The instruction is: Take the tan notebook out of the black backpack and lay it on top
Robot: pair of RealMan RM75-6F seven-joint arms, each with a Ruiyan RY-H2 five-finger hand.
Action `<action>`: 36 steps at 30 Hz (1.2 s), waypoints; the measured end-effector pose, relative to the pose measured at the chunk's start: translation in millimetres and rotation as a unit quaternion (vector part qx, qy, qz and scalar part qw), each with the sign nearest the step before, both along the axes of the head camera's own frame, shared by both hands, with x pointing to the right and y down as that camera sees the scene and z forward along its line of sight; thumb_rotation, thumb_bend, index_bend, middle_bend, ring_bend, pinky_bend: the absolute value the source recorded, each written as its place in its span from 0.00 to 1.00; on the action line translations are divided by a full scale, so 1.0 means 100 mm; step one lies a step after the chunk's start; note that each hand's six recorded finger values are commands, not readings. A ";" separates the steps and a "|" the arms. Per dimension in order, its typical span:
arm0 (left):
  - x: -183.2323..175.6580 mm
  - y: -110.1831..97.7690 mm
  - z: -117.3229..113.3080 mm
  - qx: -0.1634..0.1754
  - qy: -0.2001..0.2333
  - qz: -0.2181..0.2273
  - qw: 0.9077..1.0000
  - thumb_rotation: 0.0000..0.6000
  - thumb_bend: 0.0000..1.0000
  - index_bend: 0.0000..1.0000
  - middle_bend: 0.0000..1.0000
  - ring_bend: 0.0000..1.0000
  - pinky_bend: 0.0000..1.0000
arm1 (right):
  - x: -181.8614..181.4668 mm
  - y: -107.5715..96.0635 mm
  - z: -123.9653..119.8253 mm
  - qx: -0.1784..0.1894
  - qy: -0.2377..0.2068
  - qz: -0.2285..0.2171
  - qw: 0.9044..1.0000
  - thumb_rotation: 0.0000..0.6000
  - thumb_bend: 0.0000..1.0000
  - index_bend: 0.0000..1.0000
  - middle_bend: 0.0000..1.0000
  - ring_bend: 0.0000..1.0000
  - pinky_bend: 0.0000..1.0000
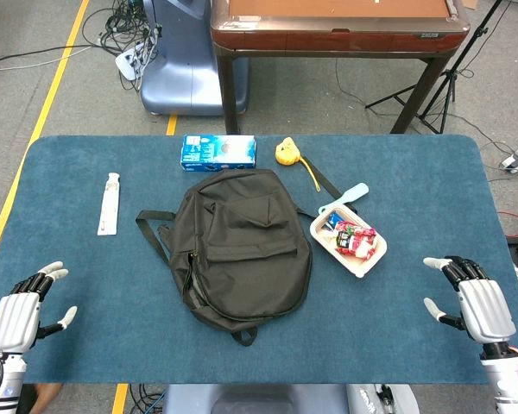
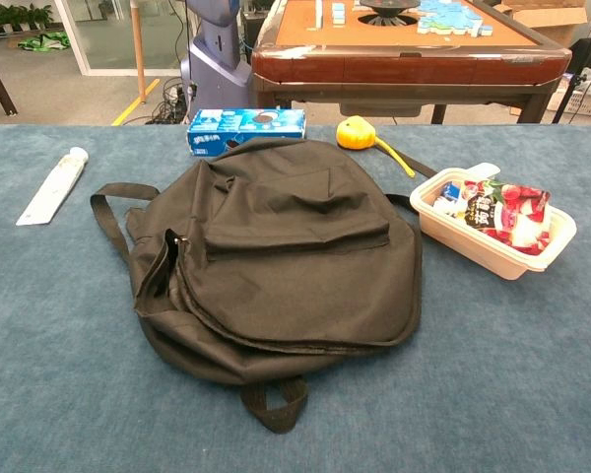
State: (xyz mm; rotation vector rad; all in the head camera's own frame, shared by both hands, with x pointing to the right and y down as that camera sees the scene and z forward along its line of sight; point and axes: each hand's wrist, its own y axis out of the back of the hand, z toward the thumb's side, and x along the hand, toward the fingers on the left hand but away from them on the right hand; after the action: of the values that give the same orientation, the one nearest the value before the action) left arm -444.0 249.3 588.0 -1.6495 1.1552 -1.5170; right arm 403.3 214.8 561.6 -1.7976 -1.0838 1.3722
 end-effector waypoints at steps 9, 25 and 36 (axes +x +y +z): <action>-0.01 0.02 -0.01 0.001 0.002 -0.005 1.000 1.00 0.22 0.26 0.20 0.25 0.25 | -0.19 -0.04 0.04 -0.012 -0.017 -0.031 0.999 1.00 0.26 0.28 0.30 0.19 0.22; -0.01 0.08 -0.13 0.012 0.010 -0.009 1.000 1.00 0.22 0.26 0.20 0.25 0.25 | -1.42 -0.03 0.45 -0.116 -0.112 -0.203 0.966 1.00 0.25 0.25 0.27 0.17 0.22; -0.06 0.11 -0.15 0.012 0.008 -0.013 1.000 1.00 0.22 0.26 0.20 0.25 0.25 | -2.28 0.03 0.81 -0.130 -0.124 -0.281 0.943 1.00 0.10 0.17 0.13 0.00 0.08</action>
State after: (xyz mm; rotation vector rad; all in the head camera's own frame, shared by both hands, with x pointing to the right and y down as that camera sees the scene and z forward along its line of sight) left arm -449.9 260.2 572.7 -1.6403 1.2039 -1.5033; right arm 175.3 217.5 642.5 -2.2897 -0.4419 0.9848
